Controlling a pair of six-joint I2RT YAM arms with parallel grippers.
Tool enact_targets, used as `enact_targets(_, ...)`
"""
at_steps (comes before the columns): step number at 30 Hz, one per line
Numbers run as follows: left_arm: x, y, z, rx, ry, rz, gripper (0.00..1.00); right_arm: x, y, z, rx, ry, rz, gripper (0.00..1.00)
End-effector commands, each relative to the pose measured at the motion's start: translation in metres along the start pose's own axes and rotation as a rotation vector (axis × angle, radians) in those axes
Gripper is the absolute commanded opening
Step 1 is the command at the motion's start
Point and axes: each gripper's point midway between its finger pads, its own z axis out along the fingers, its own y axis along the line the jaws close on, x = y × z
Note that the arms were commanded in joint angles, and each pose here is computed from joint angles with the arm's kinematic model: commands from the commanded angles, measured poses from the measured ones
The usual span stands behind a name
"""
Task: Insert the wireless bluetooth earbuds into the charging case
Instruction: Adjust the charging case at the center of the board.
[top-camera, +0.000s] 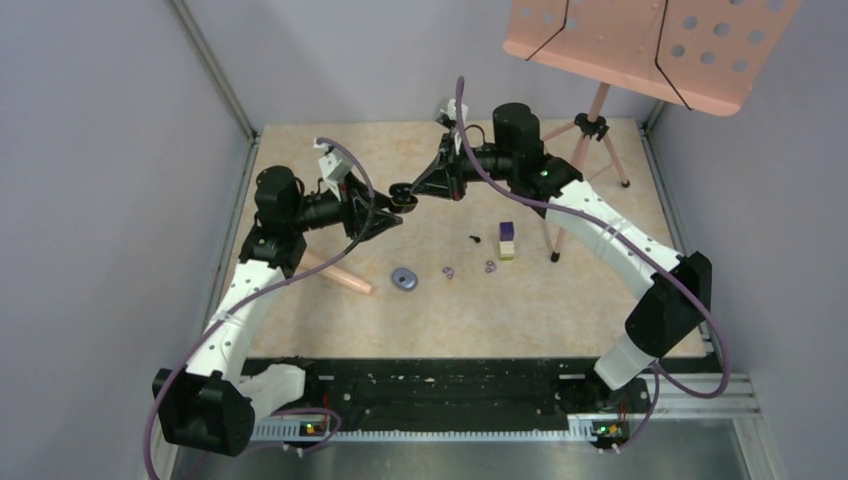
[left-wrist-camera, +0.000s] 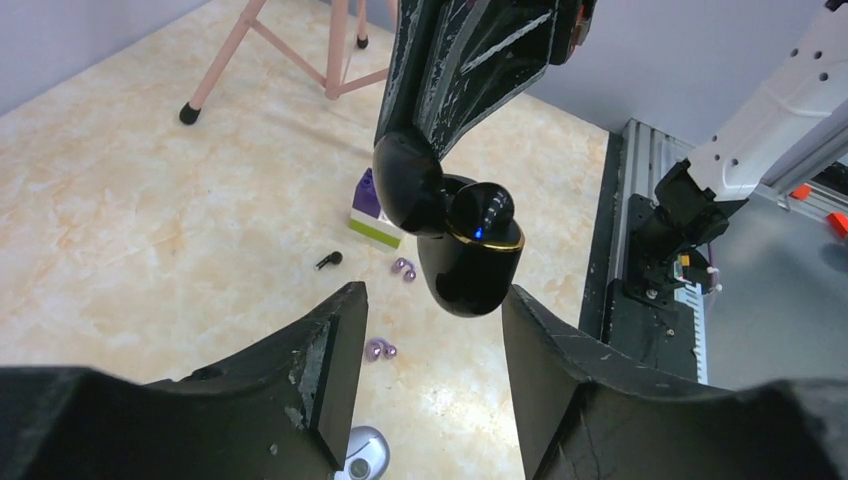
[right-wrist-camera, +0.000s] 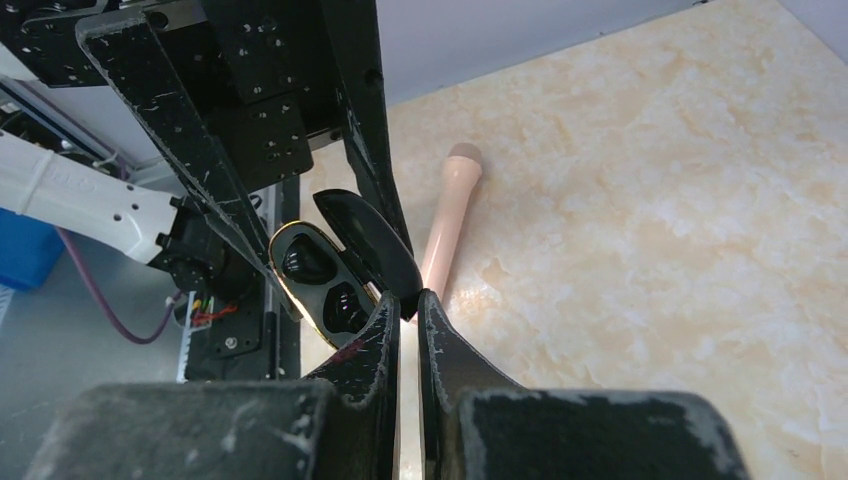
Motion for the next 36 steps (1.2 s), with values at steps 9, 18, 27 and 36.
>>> enact_targets(9, 0.006, -0.020, -0.030, -0.069, 0.110, 0.120, 0.64, 0.003, -0.010, -0.019, 0.139, 0.027, -0.208, 0.00)
enact_targets(18, -0.042, -0.010, -0.012, -0.085, 0.052, -0.173, 0.56, 0.021, -0.028, -0.026, 0.219, 0.092, -0.296, 0.00)
enact_targets(27, -0.035, 0.017, 0.015, -0.043, 0.153, -0.591, 0.53, 0.025, -0.021, -0.022, 0.218, 0.147, -0.457, 0.00)
enact_targets(36, -0.011, 0.023, 0.024, -0.025, 0.219, -0.717, 0.52, 0.030, -0.016, -0.017, 0.203, 0.157, -0.463, 0.00)
